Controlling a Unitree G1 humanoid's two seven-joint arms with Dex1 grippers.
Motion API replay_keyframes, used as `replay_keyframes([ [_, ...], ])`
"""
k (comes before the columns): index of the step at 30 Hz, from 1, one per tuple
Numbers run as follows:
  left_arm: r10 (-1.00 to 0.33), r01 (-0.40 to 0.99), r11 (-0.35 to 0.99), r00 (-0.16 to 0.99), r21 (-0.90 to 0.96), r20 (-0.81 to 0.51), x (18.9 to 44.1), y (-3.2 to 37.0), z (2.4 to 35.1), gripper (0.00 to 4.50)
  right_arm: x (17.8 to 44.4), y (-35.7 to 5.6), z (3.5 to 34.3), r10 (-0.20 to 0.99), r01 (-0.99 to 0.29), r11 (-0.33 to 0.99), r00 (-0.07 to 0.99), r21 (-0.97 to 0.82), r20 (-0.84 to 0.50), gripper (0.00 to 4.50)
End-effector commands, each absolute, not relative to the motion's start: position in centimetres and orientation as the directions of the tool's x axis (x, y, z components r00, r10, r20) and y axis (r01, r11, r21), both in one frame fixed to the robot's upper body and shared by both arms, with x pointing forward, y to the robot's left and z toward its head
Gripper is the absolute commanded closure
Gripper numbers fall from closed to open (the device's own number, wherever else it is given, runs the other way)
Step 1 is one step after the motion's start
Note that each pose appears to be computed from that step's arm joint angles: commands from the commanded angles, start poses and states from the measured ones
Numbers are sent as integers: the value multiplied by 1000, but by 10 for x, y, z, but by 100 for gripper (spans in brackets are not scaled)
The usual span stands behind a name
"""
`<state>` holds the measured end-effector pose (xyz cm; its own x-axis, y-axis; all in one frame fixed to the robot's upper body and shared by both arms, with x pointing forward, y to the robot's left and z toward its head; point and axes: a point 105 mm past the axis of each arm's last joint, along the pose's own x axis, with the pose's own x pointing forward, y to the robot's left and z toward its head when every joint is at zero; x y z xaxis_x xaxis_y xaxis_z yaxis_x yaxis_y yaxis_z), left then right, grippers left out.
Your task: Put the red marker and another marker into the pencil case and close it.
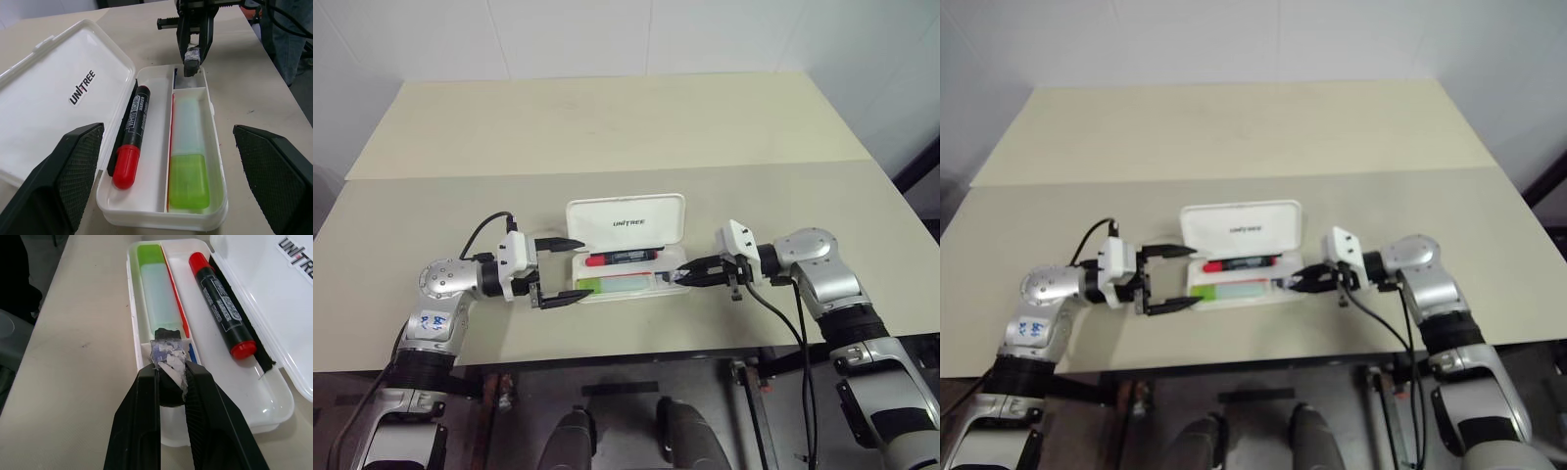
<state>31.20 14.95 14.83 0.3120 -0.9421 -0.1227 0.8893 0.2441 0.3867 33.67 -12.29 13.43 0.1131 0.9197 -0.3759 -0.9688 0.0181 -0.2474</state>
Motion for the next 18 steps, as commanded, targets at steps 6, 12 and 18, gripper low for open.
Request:
replay_keyframes([
  [6,-942,870,244,318,429,-108,312,151,161,0,341,-116,146,927,-950,0,117,-312,-356,98],
  [12,-939,866,255,328,431,-104,312,152,162,0,338,-111,172,948,-923,1,123,-386,-293,5],
  [18,-934,863,270,343,426,-103,311,160,164,0,327,-123,191,958,-906,96,196,-412,-209,5],
])
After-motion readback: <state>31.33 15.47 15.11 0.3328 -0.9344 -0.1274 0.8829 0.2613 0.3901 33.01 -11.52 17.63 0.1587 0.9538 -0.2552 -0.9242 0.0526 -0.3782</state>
